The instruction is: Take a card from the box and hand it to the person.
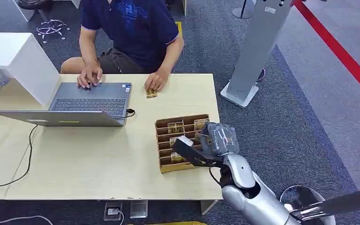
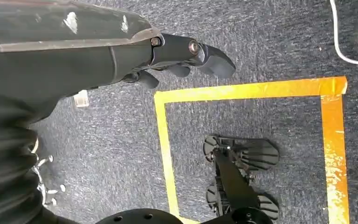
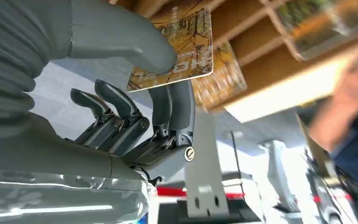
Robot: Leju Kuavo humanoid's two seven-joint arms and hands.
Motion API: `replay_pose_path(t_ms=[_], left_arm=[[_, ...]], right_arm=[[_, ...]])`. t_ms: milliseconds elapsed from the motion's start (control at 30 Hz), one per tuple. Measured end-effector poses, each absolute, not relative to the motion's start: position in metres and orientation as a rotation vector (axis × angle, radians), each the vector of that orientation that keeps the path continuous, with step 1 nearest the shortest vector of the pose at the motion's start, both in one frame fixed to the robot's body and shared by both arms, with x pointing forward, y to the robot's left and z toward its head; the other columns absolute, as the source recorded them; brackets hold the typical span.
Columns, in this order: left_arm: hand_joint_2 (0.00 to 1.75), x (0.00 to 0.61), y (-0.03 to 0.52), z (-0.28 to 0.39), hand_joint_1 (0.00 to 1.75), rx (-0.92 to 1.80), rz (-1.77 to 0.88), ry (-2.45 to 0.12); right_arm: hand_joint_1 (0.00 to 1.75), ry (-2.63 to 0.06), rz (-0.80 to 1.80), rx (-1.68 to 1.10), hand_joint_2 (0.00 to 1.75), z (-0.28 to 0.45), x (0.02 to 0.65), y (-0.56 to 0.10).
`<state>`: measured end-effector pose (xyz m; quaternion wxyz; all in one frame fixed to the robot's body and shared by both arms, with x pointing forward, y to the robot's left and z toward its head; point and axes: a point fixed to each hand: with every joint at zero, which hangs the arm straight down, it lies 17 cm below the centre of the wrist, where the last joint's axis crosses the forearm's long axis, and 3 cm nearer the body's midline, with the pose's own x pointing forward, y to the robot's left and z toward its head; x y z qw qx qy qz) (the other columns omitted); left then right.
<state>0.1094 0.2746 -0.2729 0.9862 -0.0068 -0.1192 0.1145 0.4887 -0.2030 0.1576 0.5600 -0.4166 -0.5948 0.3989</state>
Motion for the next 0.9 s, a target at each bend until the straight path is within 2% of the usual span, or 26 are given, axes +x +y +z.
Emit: replay_pose_path(t_ms=[433,900], left_arm=[[1.75,0.110,0.274,-0.273,0.00,-0.018,0.237,-0.241],[1.75,0.117,0.259,-0.268,0.00,-0.102,0.246,-0.251]], right_arm=[[1.75,-1.654,0.882,-0.961,1.75,0.248,0.486,-0.172],[1.75,-1.819,0.894,-0.798,1.75,0.295,0.551,-0.104]])
